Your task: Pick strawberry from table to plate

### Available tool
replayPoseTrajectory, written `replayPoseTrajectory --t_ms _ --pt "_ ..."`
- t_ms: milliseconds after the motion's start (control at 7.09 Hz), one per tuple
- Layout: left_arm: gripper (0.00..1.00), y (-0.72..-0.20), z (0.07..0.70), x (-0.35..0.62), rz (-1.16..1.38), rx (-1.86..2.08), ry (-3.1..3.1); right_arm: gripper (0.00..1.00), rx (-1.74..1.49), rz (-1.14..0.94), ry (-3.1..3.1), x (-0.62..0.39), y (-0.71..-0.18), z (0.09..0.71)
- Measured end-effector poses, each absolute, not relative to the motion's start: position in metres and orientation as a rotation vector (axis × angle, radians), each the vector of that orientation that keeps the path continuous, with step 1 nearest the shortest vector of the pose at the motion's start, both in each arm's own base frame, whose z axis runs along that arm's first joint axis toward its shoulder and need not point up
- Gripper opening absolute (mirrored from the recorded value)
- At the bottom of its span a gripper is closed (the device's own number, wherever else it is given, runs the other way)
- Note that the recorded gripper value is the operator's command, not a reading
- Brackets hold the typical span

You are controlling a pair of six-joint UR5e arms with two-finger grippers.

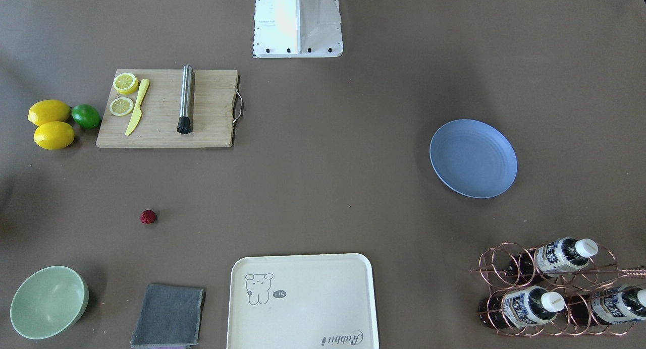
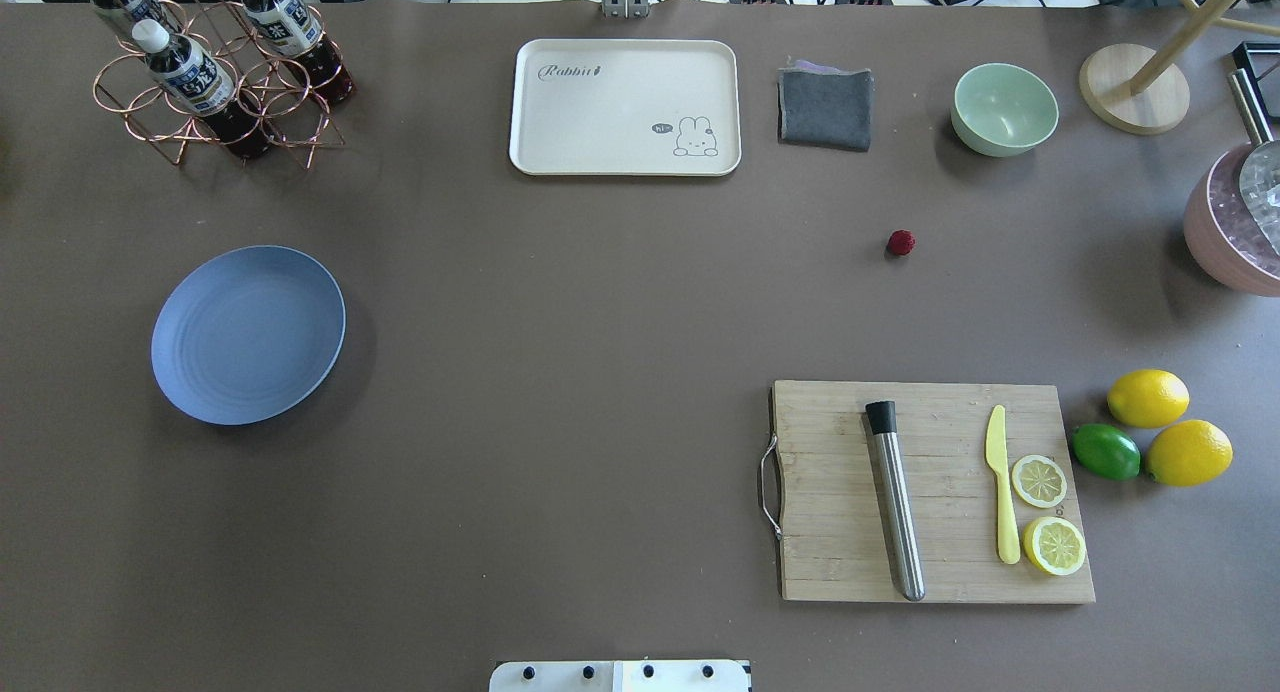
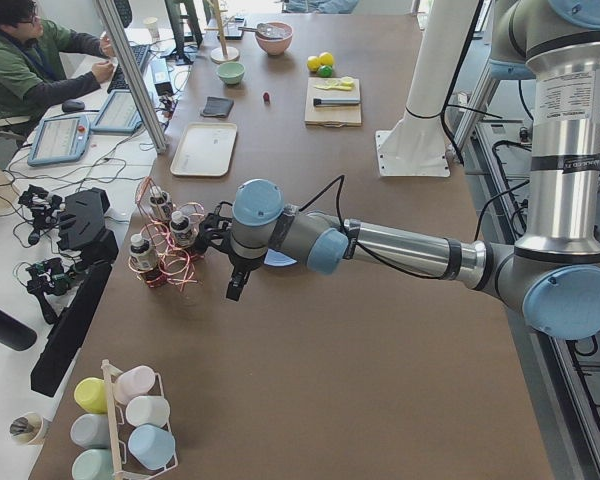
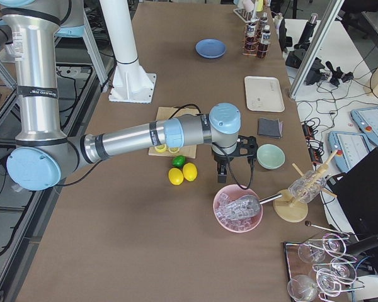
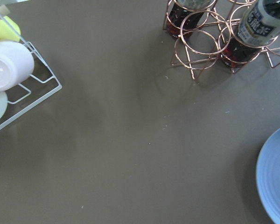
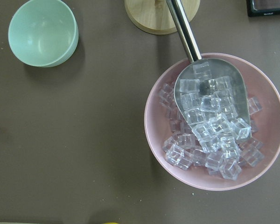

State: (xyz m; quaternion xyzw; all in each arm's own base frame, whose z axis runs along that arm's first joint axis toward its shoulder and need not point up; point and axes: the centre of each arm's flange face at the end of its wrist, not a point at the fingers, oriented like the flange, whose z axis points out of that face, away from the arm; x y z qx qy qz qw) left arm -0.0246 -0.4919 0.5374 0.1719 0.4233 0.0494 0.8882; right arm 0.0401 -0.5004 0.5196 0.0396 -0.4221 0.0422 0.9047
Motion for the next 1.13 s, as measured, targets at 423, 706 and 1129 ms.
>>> replayPoseTrajectory --t_ms 423,706,1129 --pt "0.98 -0.488 0.556 0.033 0.136 0.400 0.975 1.00 0.105 0.047 -0.889 -0.004 -0.519 0.490" --pt "0.98 -0.481 0.551 0.098 0.062 0.390 1.018 1.00 0.123 0.052 -0.907 -0.039 -0.522 0.479" --pt "0.98 -0.466 0.558 0.202 -0.011 0.394 0.995 1.00 0.132 0.033 -0.916 -0.065 -0.523 0.472"
